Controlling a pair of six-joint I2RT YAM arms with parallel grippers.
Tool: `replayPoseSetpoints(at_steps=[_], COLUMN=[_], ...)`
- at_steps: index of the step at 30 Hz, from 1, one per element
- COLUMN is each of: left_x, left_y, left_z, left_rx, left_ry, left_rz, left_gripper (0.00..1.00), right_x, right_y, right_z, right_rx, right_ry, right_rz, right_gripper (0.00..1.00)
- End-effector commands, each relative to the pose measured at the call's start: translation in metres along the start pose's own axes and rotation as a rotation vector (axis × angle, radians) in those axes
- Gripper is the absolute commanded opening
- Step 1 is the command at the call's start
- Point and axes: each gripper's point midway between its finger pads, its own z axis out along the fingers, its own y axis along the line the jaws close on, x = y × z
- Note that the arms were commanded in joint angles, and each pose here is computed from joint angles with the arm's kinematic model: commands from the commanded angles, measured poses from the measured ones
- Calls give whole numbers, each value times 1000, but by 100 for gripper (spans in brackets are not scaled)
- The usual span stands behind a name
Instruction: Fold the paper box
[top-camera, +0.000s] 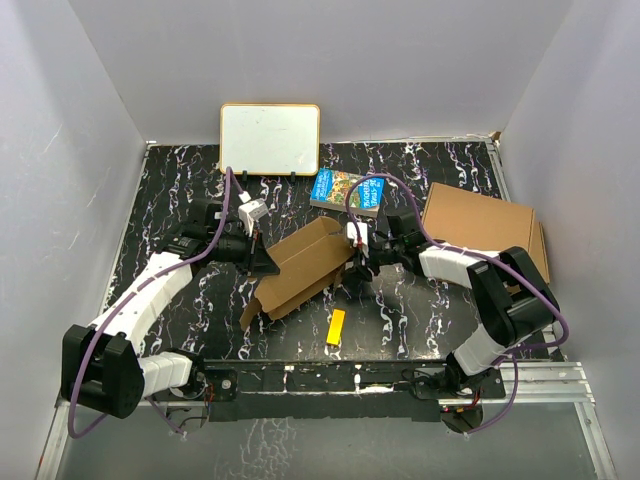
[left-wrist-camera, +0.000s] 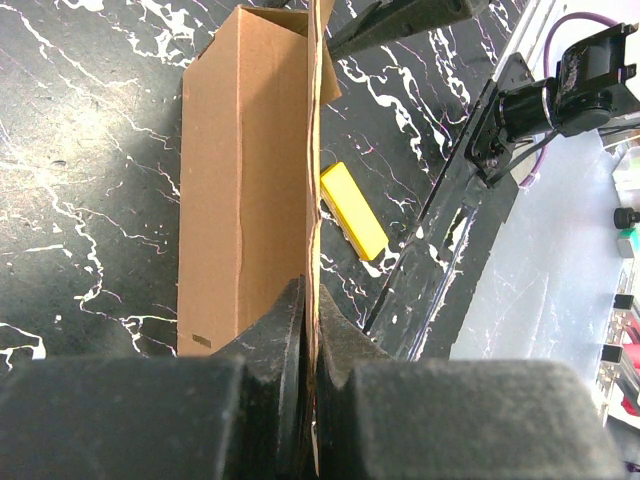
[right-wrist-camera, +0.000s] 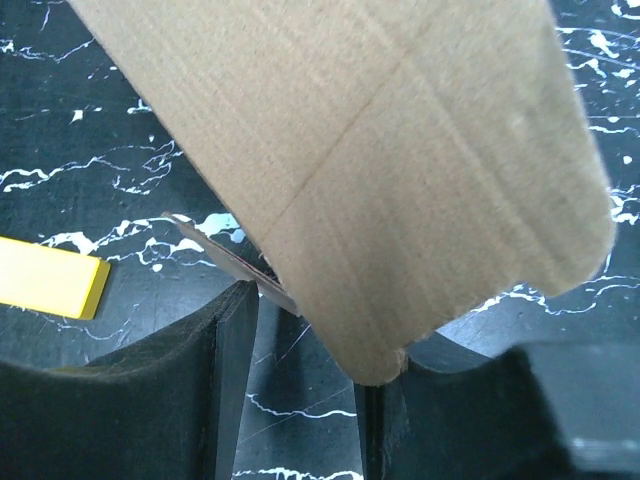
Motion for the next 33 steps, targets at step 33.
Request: replayPoseSetpoints(at_steps=[33], left_x=[-17], left_y=[-16], left_z=[-2], left_rx=[69], left_ry=[-61], left_rz=[47], left_gripper=[0], right_x=[-34], right_y=[-18], right_z=[17], right_rx=[120], right_ry=[-99], right_rz=[0], right_gripper=[42])
